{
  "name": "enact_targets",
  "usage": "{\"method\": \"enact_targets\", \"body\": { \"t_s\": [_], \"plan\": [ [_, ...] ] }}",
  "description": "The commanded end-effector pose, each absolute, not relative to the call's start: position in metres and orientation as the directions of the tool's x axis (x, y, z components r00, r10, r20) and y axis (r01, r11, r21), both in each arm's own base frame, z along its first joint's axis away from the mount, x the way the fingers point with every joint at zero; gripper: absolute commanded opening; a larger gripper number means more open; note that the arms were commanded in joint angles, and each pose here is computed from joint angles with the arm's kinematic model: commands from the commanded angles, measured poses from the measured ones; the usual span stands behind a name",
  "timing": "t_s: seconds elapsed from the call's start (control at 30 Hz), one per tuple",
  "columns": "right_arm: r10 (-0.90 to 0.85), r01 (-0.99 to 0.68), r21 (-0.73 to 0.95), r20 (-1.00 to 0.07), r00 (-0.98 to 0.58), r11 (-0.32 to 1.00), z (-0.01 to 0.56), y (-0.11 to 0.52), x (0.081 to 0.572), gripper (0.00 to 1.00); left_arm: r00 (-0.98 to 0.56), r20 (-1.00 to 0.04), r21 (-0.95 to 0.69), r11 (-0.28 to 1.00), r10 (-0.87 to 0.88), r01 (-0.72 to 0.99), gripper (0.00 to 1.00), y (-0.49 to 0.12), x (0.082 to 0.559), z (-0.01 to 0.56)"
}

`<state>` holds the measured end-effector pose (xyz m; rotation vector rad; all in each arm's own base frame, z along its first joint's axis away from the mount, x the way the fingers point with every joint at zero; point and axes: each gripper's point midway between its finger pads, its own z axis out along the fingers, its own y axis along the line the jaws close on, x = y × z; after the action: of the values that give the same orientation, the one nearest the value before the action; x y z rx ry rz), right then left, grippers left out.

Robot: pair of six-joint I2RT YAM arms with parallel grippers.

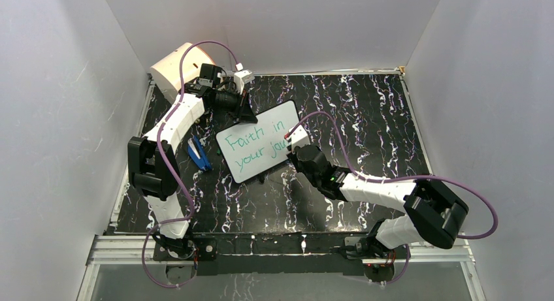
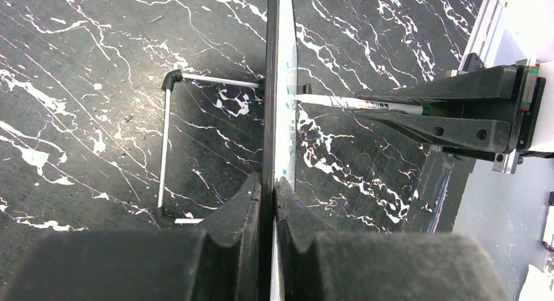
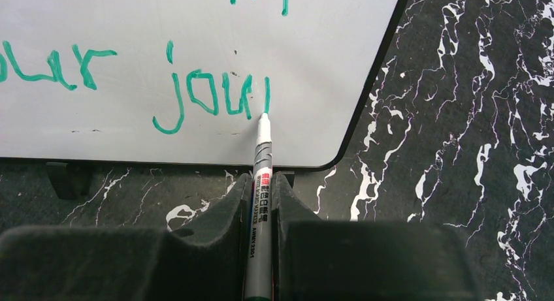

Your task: Write a sentence on the whiteboard

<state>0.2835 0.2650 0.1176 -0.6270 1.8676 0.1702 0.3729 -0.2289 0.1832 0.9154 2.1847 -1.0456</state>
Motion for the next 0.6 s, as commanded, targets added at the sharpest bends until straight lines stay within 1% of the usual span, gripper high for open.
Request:
{"method": "enact_targets", "body": {
  "t_s": [0.0,0.57],
  "plan": [
    [-0.243,-0.474,-0.146,-0.958,-0.151,0.868,0.164,0.278,0.299,0.00,-0.696,-0.588,-0.456,0.542,0.412,0.706,0.00,-0.217,0.362,0.140],
    [-0.230,-0.456,-0.154,-0.966,-0.116,0.877,0.179,0.279,0.309,0.00,-0.694,-0.590,-0.455,0.540,0.413,0.708,0.00,-0.217,0.362,0.141]
  ]
}}
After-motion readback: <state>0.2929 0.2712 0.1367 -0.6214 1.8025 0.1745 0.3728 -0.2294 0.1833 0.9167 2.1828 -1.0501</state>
